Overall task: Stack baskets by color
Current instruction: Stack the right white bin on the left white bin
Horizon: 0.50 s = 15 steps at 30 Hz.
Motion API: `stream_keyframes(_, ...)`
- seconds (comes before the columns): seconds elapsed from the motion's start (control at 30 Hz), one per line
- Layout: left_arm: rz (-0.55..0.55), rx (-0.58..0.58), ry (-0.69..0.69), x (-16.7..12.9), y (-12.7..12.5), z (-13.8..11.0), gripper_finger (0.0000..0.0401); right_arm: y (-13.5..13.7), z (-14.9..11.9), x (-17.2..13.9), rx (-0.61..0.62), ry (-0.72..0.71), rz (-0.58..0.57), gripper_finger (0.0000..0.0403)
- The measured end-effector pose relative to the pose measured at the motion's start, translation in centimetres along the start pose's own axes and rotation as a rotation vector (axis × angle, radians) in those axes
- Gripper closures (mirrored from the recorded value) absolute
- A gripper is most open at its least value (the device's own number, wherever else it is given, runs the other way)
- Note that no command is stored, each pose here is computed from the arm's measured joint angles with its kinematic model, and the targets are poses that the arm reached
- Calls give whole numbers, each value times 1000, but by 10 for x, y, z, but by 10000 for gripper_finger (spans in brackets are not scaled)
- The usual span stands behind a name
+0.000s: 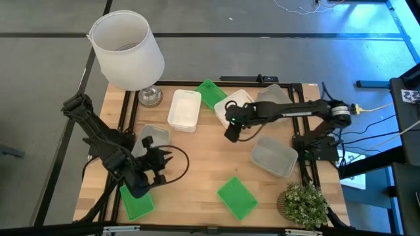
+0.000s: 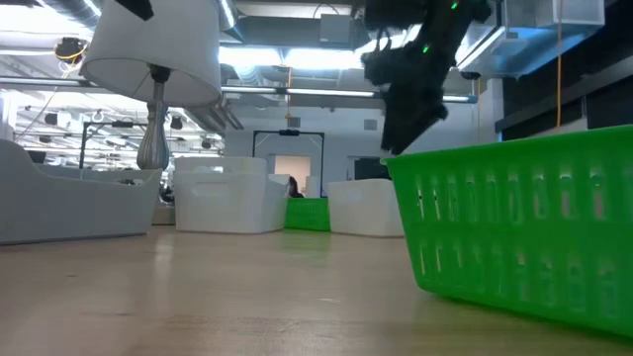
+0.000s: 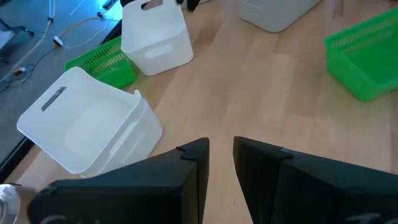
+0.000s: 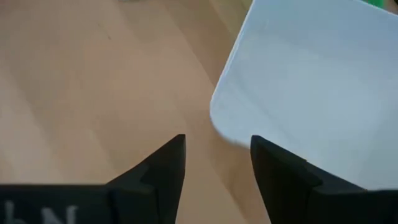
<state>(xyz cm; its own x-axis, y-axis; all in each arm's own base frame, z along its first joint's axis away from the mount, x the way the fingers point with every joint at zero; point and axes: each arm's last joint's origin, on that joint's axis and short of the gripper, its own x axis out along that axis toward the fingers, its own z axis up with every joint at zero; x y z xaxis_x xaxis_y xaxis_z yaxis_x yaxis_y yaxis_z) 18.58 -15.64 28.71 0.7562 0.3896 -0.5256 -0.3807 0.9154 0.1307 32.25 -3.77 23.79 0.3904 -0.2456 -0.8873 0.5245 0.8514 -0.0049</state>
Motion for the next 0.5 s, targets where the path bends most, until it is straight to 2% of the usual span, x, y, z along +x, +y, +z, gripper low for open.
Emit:
stream_keyframes(0.17,-6,-9,-8,-3,3,2,336,-2,9,20,-41,-31,0,222)
stream_keyframes(0.3,-11,-10,-12,-4,4,2,336,-6,13,33,-25,-27,-6,222)
stream_keyframes(0.5,-13,-9,-10,-4,4,2,336,-10,13,55,-8,33,37,222)
